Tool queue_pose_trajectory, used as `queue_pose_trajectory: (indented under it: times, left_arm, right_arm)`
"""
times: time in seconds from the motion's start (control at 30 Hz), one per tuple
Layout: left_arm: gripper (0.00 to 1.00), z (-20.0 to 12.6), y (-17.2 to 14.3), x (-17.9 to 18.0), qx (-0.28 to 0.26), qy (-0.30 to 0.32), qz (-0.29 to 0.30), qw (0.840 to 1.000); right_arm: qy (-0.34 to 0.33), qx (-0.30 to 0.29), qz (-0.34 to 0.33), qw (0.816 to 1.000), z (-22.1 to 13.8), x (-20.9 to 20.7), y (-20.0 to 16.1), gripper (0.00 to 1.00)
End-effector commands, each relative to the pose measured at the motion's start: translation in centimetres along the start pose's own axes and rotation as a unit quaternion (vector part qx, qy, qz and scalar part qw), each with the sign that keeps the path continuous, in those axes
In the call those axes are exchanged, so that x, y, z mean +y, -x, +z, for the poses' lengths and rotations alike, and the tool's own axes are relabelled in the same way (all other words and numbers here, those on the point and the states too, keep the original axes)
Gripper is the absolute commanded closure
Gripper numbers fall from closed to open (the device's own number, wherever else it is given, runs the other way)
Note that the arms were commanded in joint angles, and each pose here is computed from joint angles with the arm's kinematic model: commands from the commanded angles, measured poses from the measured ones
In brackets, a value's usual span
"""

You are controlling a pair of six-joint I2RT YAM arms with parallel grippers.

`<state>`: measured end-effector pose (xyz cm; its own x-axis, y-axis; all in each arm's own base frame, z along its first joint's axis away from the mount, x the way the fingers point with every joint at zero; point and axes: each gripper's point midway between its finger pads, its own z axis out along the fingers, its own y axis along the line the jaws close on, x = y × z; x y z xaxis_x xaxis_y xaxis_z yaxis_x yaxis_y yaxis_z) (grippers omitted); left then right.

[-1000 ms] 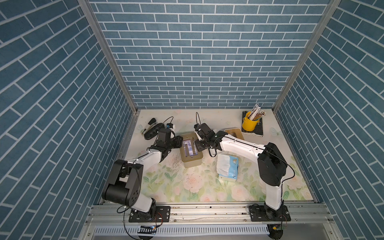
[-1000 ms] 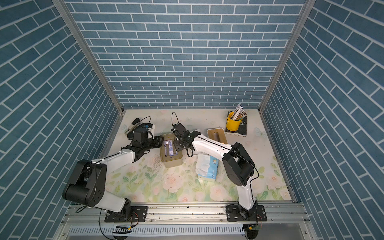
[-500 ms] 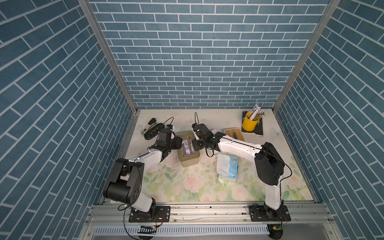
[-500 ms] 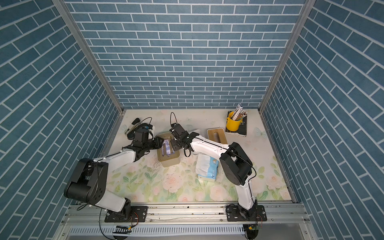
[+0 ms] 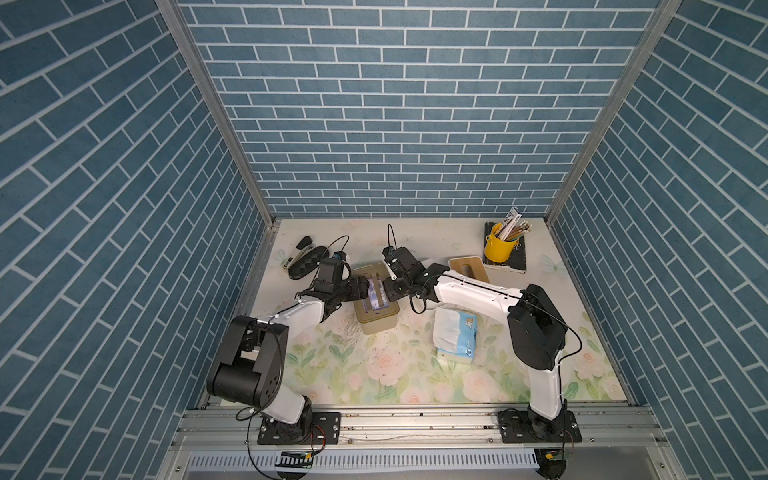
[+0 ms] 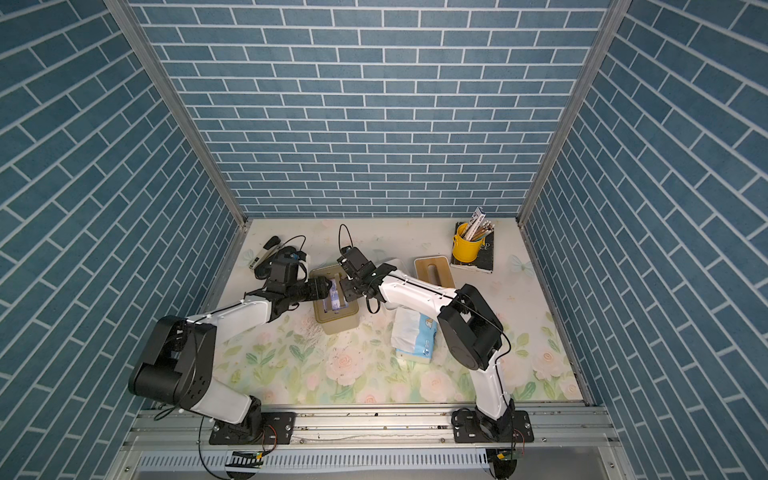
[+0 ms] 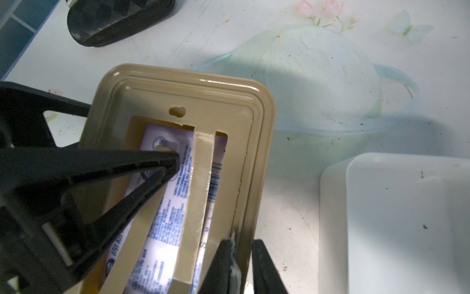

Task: Put the tissue paper into the tissue box
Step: Close the box lid on the tissue box.

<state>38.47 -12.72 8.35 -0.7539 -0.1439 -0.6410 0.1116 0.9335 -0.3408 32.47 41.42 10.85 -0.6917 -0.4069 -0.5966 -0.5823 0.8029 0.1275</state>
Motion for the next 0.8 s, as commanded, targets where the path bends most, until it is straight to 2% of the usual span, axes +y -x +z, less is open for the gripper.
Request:
queue_pose_trajectory:
  times: [0.0, 0.1, 0.2, 0.23, 0.3, 0.37, 0.4, 0.5, 0.63, 0.77]
  left_arm:
    - [0.06, -1.7, 1.7, -2.1, 0.001, -0.017, 0.008, 1.0]
    - [0.03, -3.3, 3.6, -2.8, -0.021, -0.015, 0.011, 1.0]
    - [0.05, -5.2, 4.0, -2.6, -0.032, -0.002, 0.012, 0.999]
    - [0.11, -5.9, 3.6, -2.4, -0.032, 0.003, 0.011, 0.999]
    - [0.35, -7.1, 2.5, -1.8, -0.033, 0.014, 0.007, 0.999]
    - [0.54, -7.8, 1.2, -1.2, -0.032, 0.02, 0.0, 0.999]
    - [0.56, -8.0, 0.5, -0.8, -0.032, 0.024, -0.003, 0.999]
    - [0.55, -8.4, -0.8, 0.1, -0.033, 0.026, -0.013, 0.999]
    - [0.44, -7.9, -2.1, 0.5, -0.022, 0.018, -0.023, 0.999]
    - [0.42, -7.3, -3.1, 0.7, -0.014, 0.014, -0.029, 0.999]
  right_arm:
    - [-0.05, 0.181, -0.022, 0.982, 3.1, -2.3, -11.0, 0.81]
    - [-0.051, 0.181, -0.021, 0.982, 3.1, -2.5, -10.9, 0.8]
    - [-0.051, 0.181, -0.022, 0.982, 3.0, -2.5, -10.9, 0.8]
    - [-0.051, 0.18, -0.022, 0.982, 3.0, -2.5, -10.8, 0.8]
    - [-0.05, 0.181, -0.022, 0.982, 3.0, -2.5, -10.9, 0.81]
    - [-0.05, 0.181, -0.021, 0.982, 3.1, -2.5, -10.8, 0.8]
    - [-0.05, 0.182, -0.022, 0.982, 3.1, -2.5, -11.0, 0.81]
    - [-0.049, 0.183, -0.022, 0.982, 3.2, -2.5, -11.1, 0.81]
    - [-0.049, 0.181, -0.023, 0.982, 3.0, -2.4, -10.9, 0.81]
    - [-0.053, 0.181, -0.022, 0.982, 2.7, -2.7, -11.0, 0.81]
